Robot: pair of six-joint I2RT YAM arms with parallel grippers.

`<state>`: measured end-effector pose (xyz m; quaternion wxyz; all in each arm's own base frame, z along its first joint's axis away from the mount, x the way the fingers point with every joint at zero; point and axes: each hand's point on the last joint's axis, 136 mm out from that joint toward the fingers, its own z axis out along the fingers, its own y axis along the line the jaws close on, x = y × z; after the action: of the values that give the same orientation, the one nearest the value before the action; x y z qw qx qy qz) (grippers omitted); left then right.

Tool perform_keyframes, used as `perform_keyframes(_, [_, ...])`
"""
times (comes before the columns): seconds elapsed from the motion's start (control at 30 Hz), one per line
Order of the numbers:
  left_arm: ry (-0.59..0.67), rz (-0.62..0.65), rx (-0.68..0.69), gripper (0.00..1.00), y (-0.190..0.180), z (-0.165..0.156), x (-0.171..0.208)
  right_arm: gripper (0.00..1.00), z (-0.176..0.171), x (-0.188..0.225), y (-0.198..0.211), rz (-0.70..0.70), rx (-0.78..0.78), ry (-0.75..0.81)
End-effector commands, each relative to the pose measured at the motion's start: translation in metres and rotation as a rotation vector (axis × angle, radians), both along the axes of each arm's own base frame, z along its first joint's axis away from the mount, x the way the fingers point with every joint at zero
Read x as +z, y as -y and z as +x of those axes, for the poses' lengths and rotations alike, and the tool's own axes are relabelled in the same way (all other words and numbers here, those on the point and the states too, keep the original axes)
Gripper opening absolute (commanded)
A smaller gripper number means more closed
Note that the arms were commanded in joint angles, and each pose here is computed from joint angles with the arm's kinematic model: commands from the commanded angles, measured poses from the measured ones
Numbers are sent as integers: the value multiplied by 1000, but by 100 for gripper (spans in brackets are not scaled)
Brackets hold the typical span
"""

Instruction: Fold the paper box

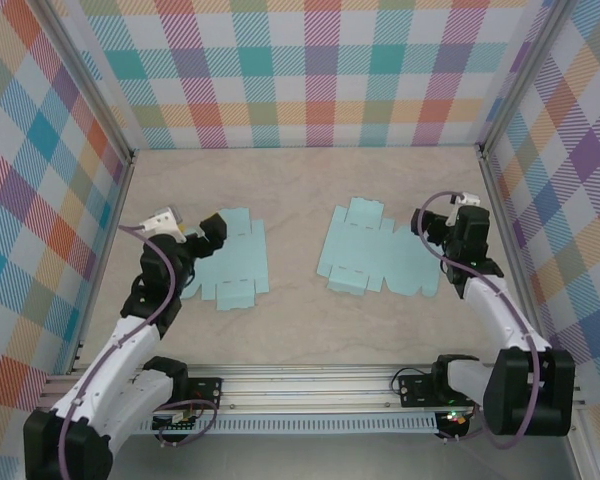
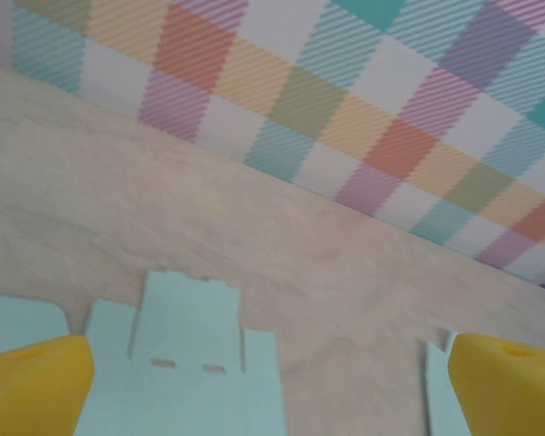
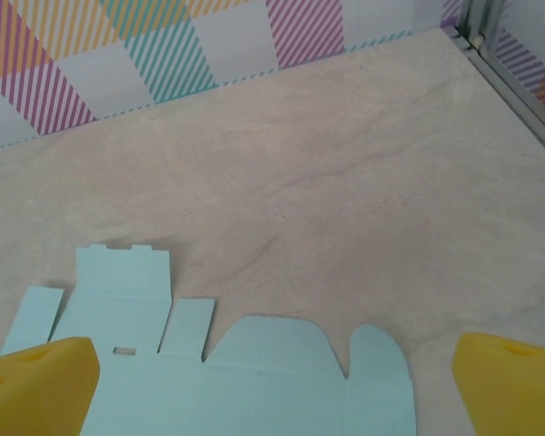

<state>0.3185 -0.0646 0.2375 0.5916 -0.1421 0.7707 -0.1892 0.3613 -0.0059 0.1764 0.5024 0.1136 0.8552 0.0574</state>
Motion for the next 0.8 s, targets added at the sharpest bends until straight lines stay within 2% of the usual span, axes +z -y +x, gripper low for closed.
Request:
perform_keyframes(0.0, [-137,-30,-5,100,15,-23,-33,100,-39,-27,-8,64,-31,-215])
perform_keyframes(0.23, [-163,-47,-78,100,55,-38,-46,99,-84,-46,-26,56,-28,-417])
perform_keyframes(0.33, [-163,-54,-82,100,60,-36,-45,93,-93,-55,-27,52,-39,-484])
perform_keyframes(0.5, [-148,-61,-44,100,55,-32,-38,75,-97,-72,-33,70,-48,-589])
perform_keyframes(0.6, [-143,-55,-13,100,48,-34,-35,73,-98,-84,-35,77,-70,-642])
perform_keyframes(0.77, [-143,-59,81,100,28,-38,-35,64,-101,-98,-43,89,-73,-711])
